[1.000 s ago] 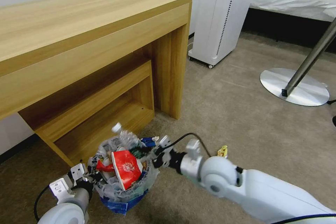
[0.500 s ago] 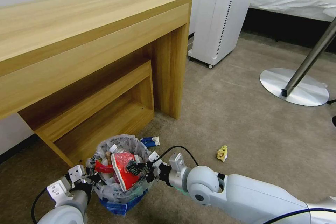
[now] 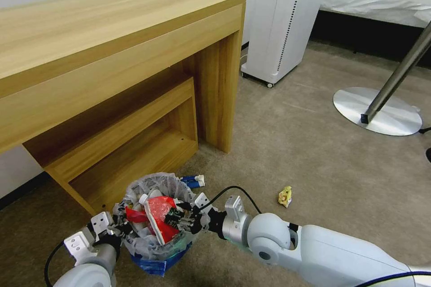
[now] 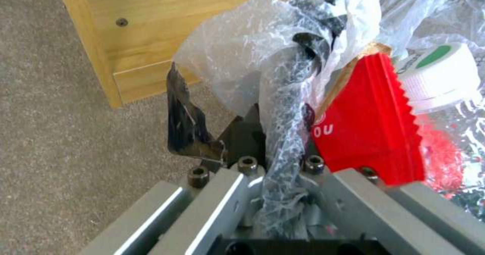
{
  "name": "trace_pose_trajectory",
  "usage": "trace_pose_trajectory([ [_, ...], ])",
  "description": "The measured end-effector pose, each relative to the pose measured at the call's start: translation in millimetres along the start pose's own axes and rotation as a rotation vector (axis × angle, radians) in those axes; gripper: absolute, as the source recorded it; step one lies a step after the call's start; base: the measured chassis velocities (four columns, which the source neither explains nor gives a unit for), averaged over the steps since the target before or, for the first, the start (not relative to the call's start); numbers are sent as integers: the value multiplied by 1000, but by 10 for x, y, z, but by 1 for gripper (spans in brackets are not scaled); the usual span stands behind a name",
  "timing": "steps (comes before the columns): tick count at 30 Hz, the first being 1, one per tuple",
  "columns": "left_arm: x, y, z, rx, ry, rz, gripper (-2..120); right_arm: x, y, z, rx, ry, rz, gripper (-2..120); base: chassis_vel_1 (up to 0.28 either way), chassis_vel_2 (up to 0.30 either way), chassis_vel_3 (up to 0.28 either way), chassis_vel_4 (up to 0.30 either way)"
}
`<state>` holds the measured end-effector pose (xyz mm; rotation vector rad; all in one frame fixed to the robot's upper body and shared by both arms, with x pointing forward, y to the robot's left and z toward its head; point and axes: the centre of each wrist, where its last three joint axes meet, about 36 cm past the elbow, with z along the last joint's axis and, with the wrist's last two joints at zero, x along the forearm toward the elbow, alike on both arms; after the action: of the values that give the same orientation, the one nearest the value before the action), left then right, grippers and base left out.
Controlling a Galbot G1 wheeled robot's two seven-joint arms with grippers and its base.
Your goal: Pick up the trash bin and place the garbage on the floor into it.
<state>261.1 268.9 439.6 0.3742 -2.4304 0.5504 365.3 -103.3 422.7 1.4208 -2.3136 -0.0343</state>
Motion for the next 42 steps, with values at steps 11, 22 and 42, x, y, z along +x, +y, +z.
trace_pose_trajectory([
  [11,16,34,-19,-3,-7,-11,0,59,-101,-114,-7,-152,-66,99,0,0,0,0],
  [22,21,74,-8,-4,0,-27,0,103,-160,-113,-14,-213,-86,100,0,0,0,0],
  [42,73,176,16,-11,30,-77,0,353,-294,-370,-61,-391,15,100,0,0,0,0],
])
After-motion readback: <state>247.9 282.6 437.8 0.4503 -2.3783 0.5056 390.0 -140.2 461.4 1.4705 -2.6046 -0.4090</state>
